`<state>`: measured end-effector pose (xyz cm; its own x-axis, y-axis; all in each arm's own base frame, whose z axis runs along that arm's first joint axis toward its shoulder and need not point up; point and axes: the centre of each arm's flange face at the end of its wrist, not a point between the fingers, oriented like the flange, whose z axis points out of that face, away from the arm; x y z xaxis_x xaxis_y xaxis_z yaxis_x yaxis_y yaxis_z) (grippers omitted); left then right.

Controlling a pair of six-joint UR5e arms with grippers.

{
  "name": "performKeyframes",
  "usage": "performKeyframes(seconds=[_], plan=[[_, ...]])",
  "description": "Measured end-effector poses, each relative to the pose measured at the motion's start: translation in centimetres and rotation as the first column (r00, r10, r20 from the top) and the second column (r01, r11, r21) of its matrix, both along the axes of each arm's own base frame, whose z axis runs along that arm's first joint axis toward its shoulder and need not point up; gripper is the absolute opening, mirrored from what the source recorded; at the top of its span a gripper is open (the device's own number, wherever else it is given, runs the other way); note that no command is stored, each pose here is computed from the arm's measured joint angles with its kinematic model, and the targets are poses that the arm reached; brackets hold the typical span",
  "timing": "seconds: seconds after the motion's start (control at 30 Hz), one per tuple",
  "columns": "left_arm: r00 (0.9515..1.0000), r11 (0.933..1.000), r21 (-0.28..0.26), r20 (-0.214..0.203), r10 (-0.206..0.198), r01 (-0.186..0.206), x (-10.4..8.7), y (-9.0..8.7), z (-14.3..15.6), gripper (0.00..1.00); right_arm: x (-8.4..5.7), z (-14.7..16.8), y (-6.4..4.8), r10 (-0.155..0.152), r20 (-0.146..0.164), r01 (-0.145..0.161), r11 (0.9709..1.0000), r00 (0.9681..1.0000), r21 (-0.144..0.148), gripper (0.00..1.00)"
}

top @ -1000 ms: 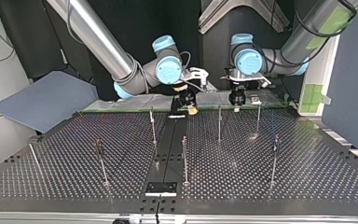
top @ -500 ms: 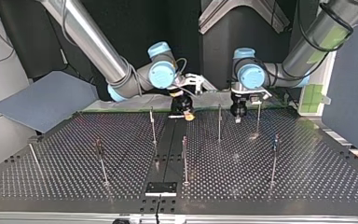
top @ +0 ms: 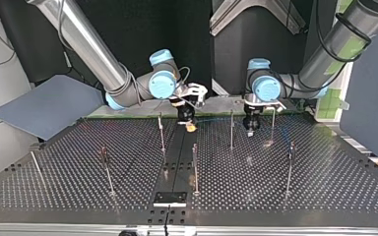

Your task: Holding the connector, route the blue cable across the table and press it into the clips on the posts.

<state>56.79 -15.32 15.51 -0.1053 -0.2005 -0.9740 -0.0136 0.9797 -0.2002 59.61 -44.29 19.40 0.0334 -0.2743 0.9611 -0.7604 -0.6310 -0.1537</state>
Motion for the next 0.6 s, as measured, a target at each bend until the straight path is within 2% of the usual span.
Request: performKeyframes(seconds=[0.1, 0.17, 0.2, 0.23, 0.27, 0.3, 0.37, 0.4, 0.47, 0.5, 0.53, 0.57, 0.6], plan=[[1.0000, 1.0000, -0.003, 0.006, 0.003, -0.003, 0.3, 0.1, 0.3, 0.05, -0.3, 0.0, -0.4, -0.006, 0.000, 0.006, 1.0000, 1.0000, 0.000, 0.00], [1.0000, 1.0000, -0.003, 0.008, 0.005, -0.005, 0.4, 0.2, 0.4, 0.20, -0.5, 0.0, -0.6, -0.010, 0.000, 0.010, 0.9999, 0.9999, -0.001, 0.00], [1.0000, 1.0000, -0.003, 0.008, 0.006, -0.006, 0.5, 0.2, 0.4, 0.20, -0.5, 0.0, -0.7, -0.012, 0.000, 0.012, 0.9999, 0.9999, -0.001, 0.00], [0.9999, 1.0000, -0.003, 0.008, 0.006, -0.006, 0.5, 0.3, 0.4, 0.25, -0.6, -0.1, -0.8, -0.013, -0.001, 0.013, 0.9999, 0.9999, -0.002, 0.00], [0.9999, 1.0000, -0.003, 0.008, 0.006, -0.006, 0.5, 0.3, 0.4, 0.34, -0.6, -0.1, -0.9, -0.014, -0.001, 0.014, 0.9999, 0.9999, -0.002, 0.00], [0.9999, 1.0000, -0.003, 0.008, 0.007, -0.007, 0.5, 0.3, 0.4, 0.34, -0.7, -0.1, -0.9, -0.014, -0.001, 0.014, 0.9999, 0.9999, -0.002, 0.00], [1.0000, 1.0000, -0.003, 0.007, 0.007, -0.007, 0.5, 0.3, 0.4, 0.48, -0.7, -0.1, -1.0, -0.015, -0.001, 0.015, 0.9999, 0.9999, -0.002, 0.00], [1.0000, 1.0000, -0.003, 0.006, 0.007, -0.007, 0.5, 0.3, 0.4, 0.48, -0.8, -0.1, -1.1, -0.016, -0.001, 0.016, 0.9999, 0.9999, -0.003, 0.00], [1.0000, 1.0000, -0.002, -0.001, 0.007, -0.007, 0.4, 0.3, 0.3, 0.60, -0.9, -0.1, -1.3, -0.016, 0.000, 0.016, 0.9999, 0.9999, -0.004, 0.00], [1.0000, 1.0000, -0.001, -0.006, 0.007, -0.007, 0.3, 0.3, 0.3, 0.60, -1.0, -0.1, -1.4, -0.015, 0.001, 0.015, 0.9999, 0.9999, -0.004, 0.00], [0.9999, 1.0000, -0.001, -0.011, 0.005, -0.005, 0.3, 0.3, 0.2, 0.67, -1.0, 0.0, -1.5, -0.014, 0.002, 0.014, 0.9999, 0.9999, -0.004, 0.00], [0.9998, 1.0000, -0.002, -0.018, 0.001, -0.001, 0.2, 0.2, 0.2, 0.83, -1.1, 0.0, -1.6, -0.013, 0.002, 0.013, 0.9999, 0.9999, -0.004, 0.00], [0.9997, 1.0000, -0.003, -0.023, -0.003, 0.003, 0.1, 0.2, 0.1, 0.83, -1.1, 0.0, -1.6, -0.013, 0.003, 0.013, 0.9999, 0.9999, -0.004, 0.00]])
